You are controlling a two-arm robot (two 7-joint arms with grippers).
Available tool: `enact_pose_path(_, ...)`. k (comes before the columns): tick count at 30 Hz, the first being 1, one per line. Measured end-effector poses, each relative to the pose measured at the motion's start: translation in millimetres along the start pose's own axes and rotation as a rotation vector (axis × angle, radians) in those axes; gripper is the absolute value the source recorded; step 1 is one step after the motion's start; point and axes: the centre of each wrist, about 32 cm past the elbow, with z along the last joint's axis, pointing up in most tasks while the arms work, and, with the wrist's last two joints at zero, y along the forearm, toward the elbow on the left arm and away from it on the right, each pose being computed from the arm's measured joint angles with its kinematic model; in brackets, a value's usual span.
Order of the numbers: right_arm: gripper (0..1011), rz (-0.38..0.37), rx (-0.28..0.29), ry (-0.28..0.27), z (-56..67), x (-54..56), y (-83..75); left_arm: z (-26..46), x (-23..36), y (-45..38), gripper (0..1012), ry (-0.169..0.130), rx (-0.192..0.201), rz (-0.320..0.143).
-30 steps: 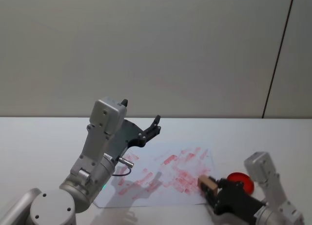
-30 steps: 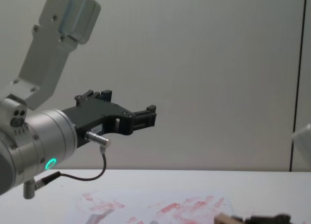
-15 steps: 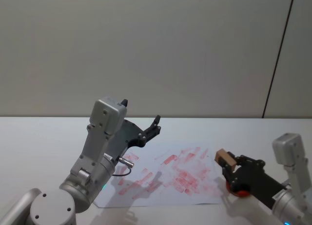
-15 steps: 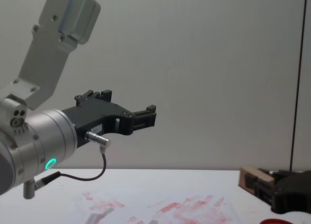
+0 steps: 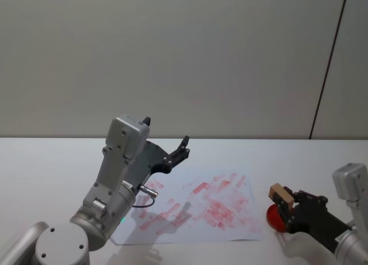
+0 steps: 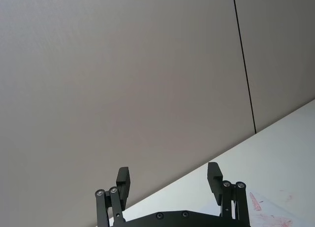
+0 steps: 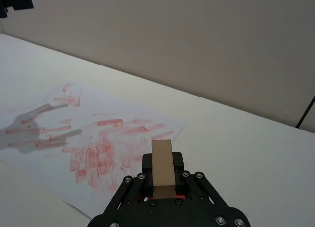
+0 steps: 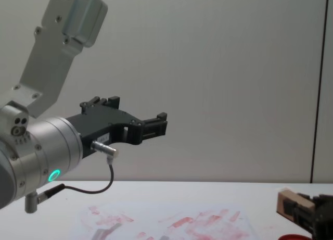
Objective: Use the one hand to pick up the stamp and affix it onto the A4 paper.
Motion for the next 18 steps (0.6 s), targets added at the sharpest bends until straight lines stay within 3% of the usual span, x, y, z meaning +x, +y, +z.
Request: enact_pose_path(18,238,-0.022,-0.071,-0.002,-15.7,3.0,-1.1,0.0,0.0,0.0,1003,0.0,0.0,0.0)
